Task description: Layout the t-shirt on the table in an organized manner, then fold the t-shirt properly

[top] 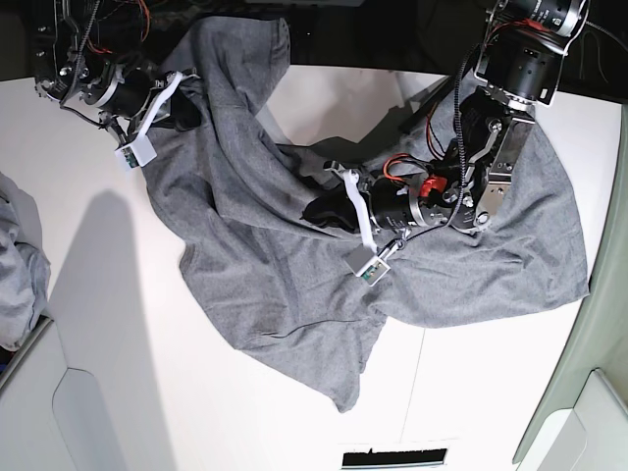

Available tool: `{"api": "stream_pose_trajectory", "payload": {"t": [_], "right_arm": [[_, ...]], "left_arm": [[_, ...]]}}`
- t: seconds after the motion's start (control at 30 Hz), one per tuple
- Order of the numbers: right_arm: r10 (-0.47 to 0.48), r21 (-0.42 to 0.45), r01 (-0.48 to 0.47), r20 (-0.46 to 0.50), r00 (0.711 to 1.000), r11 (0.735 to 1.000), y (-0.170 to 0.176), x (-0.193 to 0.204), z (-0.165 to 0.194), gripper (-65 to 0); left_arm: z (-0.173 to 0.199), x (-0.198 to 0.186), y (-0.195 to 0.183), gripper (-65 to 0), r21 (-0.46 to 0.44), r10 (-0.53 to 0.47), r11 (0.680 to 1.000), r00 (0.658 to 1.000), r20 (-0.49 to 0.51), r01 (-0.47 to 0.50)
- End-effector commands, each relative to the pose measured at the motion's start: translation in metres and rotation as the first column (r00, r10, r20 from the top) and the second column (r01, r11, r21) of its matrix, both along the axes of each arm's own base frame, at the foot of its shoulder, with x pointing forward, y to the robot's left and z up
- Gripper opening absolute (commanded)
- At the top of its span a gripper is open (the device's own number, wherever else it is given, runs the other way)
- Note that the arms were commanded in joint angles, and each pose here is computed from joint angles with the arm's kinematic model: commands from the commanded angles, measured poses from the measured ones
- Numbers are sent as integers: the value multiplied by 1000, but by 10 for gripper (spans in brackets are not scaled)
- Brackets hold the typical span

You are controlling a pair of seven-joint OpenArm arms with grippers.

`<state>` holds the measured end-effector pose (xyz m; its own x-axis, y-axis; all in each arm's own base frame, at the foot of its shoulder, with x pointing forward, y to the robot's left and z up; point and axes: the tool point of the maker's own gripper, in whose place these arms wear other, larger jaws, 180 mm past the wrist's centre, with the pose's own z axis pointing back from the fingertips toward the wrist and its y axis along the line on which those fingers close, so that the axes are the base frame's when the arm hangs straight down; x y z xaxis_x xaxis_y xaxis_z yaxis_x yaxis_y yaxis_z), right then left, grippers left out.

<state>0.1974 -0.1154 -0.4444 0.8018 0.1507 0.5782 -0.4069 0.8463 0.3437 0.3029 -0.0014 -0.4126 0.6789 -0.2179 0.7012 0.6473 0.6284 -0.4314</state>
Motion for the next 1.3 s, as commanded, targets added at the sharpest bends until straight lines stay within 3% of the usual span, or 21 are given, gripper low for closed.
{"api": "stream_pose_trajectory", "payload": {"t": [0.0,0.17,0.33,0.5,0.6,0.7,0.83,1.07,1.27], "right_arm": [[3,23,-5,92,996,1000,2,20,23,-650],[-50,39,40,300,953,998,-5,74,77,-650],[-74,5,78,368,927,997,-15,131,90,-650],[-108,46,99,283,953,994,-6,172,63,-650],[-58,-3,60,186,981,998,6,178,29,-650],[-7,-34,11,116,993,999,18,177,4,-650],[41,-129,-28,97,994,991,13,180,-12,-650],[-50,-259,82,130,990,962,-43,199,-5,-650],[-98,-384,150,152,984,911,-110,203,5,-650]], "left_arm": [[16,11,-8,-634,-47,5,999,999,42,-3],[16,5,-21,-634,-73,-3,997,1000,29,5],[8,-5,-14,-635,-58,-16,998,1000,14,17],[18,0,8,-635,-34,-24,999,998,57,26],[22,4,37,-635,17,-20,1000,996,82,19],[28,12,71,-635,24,39,999,996,85,-41],[27,18,133,-635,84,164,981,982,98,-172],[20,-4,231,-635,184,361,909,928,95,-373],[19,-24,265,-635,215,415,881,907,72,-421]]}}
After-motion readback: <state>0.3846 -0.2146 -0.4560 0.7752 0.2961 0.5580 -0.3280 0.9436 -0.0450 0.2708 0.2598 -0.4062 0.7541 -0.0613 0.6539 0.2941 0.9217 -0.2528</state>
